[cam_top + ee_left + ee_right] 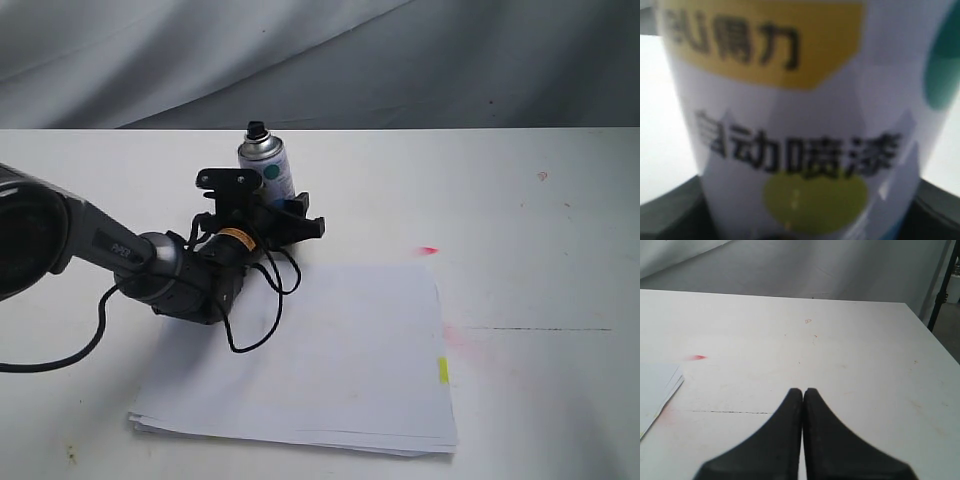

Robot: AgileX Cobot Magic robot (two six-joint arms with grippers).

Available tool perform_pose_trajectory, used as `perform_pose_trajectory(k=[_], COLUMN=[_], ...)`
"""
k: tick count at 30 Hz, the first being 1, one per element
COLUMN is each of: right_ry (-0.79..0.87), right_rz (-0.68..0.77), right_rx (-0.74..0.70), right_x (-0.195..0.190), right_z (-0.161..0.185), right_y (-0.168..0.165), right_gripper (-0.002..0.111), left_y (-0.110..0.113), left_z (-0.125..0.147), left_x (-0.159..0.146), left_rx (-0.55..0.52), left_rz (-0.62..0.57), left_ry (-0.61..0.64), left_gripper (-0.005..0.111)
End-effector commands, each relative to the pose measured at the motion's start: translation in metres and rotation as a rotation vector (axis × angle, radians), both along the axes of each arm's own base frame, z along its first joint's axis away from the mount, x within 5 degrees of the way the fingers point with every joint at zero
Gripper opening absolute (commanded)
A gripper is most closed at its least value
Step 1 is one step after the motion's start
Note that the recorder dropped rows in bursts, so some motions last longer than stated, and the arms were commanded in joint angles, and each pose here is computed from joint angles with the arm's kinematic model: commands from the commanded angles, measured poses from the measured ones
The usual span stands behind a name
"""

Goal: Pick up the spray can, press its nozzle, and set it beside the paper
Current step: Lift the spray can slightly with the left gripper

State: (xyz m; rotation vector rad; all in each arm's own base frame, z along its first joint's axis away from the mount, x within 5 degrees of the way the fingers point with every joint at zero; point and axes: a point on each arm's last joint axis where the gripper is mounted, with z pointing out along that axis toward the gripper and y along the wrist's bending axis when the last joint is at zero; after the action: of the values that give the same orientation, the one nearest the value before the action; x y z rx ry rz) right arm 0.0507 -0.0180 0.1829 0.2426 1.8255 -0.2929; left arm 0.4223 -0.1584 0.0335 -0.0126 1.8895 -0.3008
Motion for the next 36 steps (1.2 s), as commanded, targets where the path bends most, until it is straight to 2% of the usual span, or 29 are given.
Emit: perform_pose_trajectory(k=[1,6,25,33,36], right_ry=[-0.005,-0.005,-0.005,-0.005,-0.005], right_rz=[-0.009,-0.009,-0.009,-0.009,-0.009], right_rx=[-0.005,-0.005,-0.005,-0.005,-0.005], right_x=[-0.0004,-0.0004,-0.0004,-0.0004,-0.0004], right_z=[-0.0005,-0.0005,-0.0005,-0.0005,-0.0005], right_y=[-0.0005,-0.0005,-0.0005,-0.0005,-0.0005], right_gripper=[0.0,0.0,0.0,0.0,0.0], left_y=[-0.0026,-0.0074,-0.0079,-0.0075,-0.0075], left_z=[0.0027,0.0022,0.0121,0.006,0.006], left_x=[0.0014,-0.0001,0.0016,0.0,0.0], left_rx=[0.026,0.057,0.107,0.12,0.119], left_rz=[-0.062,-0.129,-0.156,-0.161,-0.16], left_ry=[-0.026,-0.03,-0.067,-0.015,-0.014], left_gripper=[0.029,0.0,0.0,0.0,0.004])
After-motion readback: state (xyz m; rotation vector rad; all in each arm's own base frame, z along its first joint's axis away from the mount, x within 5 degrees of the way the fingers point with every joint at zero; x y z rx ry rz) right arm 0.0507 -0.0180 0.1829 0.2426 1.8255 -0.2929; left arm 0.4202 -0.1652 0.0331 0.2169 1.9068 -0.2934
